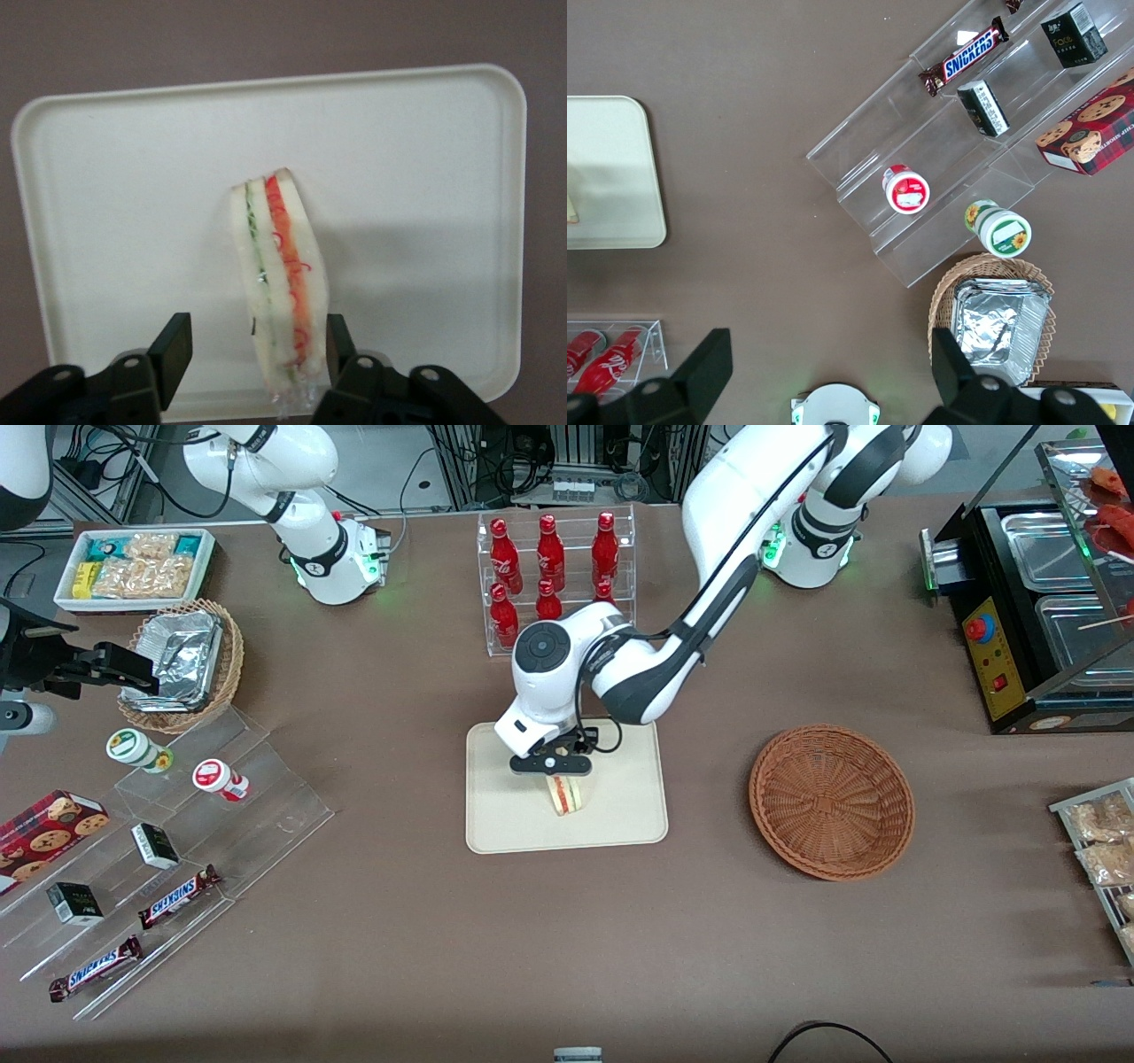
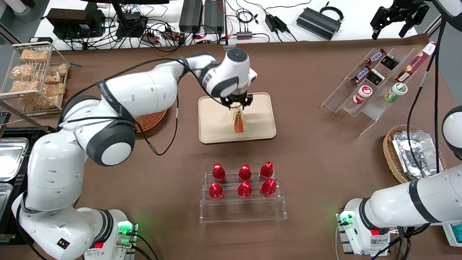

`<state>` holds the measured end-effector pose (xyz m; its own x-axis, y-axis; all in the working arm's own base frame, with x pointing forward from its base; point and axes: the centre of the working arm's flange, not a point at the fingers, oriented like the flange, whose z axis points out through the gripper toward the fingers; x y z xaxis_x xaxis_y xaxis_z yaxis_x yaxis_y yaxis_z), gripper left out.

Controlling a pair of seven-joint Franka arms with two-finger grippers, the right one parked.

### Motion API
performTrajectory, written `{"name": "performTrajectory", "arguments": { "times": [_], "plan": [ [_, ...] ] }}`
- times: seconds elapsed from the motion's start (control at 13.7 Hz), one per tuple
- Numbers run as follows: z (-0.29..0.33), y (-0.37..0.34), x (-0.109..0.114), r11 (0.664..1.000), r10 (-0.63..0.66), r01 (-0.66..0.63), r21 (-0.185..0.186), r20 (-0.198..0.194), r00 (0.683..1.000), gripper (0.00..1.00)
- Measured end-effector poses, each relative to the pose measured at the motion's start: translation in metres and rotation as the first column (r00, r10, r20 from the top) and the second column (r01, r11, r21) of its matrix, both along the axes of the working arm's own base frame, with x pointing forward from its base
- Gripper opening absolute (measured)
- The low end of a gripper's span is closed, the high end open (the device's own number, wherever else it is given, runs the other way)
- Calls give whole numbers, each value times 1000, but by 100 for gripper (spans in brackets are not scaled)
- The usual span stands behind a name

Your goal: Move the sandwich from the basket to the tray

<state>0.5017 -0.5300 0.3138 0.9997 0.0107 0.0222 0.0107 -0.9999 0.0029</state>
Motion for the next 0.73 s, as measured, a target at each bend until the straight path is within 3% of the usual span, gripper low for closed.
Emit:
{"name": "performTrajectory", "arguments": {
  "times": [0.22,0.37,0.73],
  "plan": [
    [101,60,29,994,108,-108,9,-4,994,100],
    [162,110,36,991,127,-127,46,-5,992,100],
    [261,272,51,996,31,-23,92,-91,995,100]
  ]
}}
